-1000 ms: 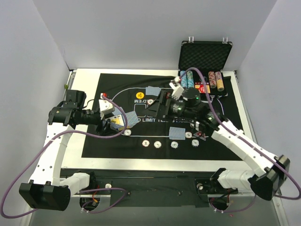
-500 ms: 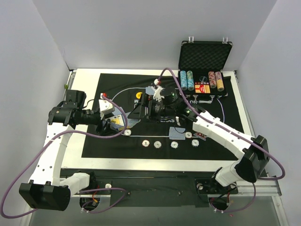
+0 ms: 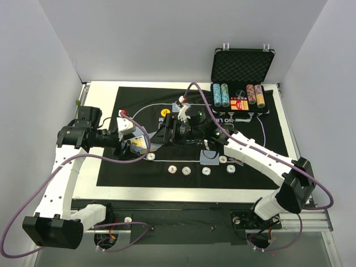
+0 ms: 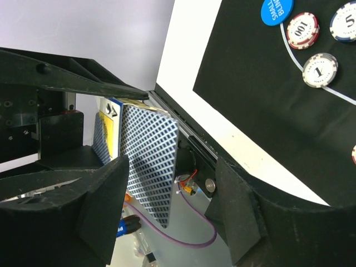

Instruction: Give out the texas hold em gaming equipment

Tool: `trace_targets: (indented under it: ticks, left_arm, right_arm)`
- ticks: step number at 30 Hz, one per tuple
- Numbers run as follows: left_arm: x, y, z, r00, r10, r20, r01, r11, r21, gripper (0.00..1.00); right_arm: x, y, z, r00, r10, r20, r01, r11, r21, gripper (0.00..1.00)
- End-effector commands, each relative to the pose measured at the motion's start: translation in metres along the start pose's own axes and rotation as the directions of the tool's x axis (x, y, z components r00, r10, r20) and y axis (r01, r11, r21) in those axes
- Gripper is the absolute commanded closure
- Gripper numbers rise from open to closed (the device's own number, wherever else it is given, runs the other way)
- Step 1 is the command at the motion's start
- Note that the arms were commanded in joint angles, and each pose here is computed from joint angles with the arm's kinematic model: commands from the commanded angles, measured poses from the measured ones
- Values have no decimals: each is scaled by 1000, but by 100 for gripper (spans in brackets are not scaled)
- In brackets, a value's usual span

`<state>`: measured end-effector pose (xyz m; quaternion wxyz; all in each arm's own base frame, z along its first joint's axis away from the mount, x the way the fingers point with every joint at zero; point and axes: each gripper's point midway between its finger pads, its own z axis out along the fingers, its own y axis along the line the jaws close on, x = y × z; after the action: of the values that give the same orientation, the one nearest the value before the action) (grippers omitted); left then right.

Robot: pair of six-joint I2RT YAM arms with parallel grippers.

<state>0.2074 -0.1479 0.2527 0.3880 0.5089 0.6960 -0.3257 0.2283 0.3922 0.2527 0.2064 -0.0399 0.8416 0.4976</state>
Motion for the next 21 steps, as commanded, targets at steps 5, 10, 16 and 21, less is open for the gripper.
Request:
trace_targets:
  ticks: [5,10,16,21]
  left_arm:
    - [-31,-1,-8,992,84,93,-83,996,-13,89]
    - [-33,-1,-8,992,84,97,-83,996,-13,89]
    - [-34,-1,-9,991,85,100,-84,996,-16,89]
    - [-35,0,-9,991,84,105,-83,996,-15,89]
  right_arm:
    - [4,-7,-2,1000,8,-2,-8,1000,-6,43]
    - [-5,-12,-10,999,21,27,-21,1000,0,44]
    - [-15,-14,-21,998,29,61,-29,1000,-3,46]
    - [-17,-15,-27,997,37,74,-37,999,-6,50]
